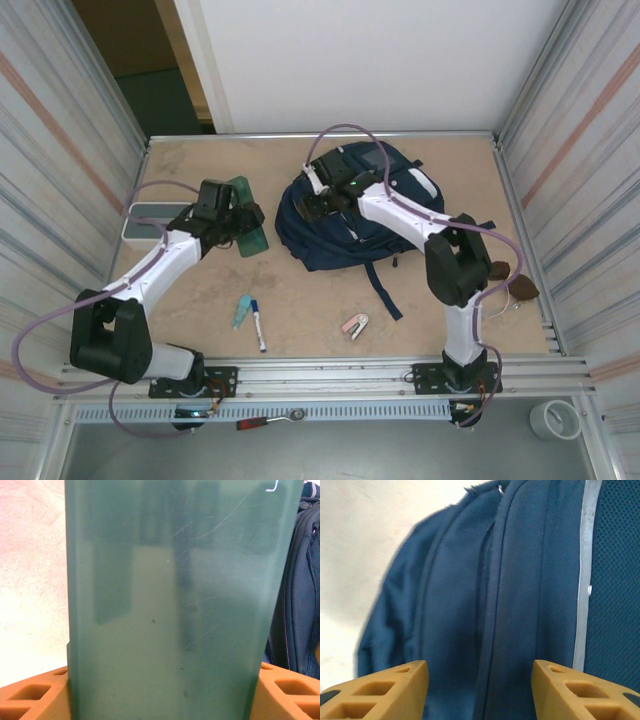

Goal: Pack the student bag

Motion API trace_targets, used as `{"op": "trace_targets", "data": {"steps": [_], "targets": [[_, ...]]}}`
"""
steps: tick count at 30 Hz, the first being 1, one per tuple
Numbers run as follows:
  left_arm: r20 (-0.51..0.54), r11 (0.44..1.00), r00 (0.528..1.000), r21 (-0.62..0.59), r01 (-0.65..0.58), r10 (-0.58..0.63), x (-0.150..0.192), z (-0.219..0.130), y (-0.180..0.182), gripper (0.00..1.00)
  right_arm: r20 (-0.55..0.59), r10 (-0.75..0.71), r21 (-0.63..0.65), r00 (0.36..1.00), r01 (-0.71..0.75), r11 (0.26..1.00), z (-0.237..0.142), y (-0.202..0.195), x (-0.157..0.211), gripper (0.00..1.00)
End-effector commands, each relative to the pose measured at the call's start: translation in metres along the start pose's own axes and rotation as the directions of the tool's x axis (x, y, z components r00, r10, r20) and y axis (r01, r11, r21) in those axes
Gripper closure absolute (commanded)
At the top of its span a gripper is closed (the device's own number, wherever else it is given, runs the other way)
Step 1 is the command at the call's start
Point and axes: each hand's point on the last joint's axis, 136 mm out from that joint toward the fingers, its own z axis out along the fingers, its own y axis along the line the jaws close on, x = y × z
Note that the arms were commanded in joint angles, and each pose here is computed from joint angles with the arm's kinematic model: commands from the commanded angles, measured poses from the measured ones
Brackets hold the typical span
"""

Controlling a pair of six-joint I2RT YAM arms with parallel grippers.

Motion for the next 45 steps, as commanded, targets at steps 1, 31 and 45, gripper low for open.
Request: {"op": "trace_targets", "data": {"steps": [1, 31, 45], "targets": [[0.024, 0.999, 0.999, 0.049, -0.023, 0.022, -0.003, -0.009, -0.007, 0.41, -0.022, -0.068, 0.202, 0.997, 0.071, 0.977, 0.002, -0.025, -0.004, 0.67], [-0.12, 0.951, 0.991, 0.294, 0.1, -0.067, 0.011, 0.103, -0.209, 0.35, 0.103, 0.482, -0.579, 0.87, -0.342, 0.74, -0.136, -0.082, -0.078, 1.0], [-0.144, 0.957, 0.989, 0.287, 0.025, 0.018, 0.034, 0.094, -0.206, 0.12, 0.1, 0.529, -0.596, 0.842, -0.375, 0.71, -0.135, -0.101, -0.074, 1.0]]}}
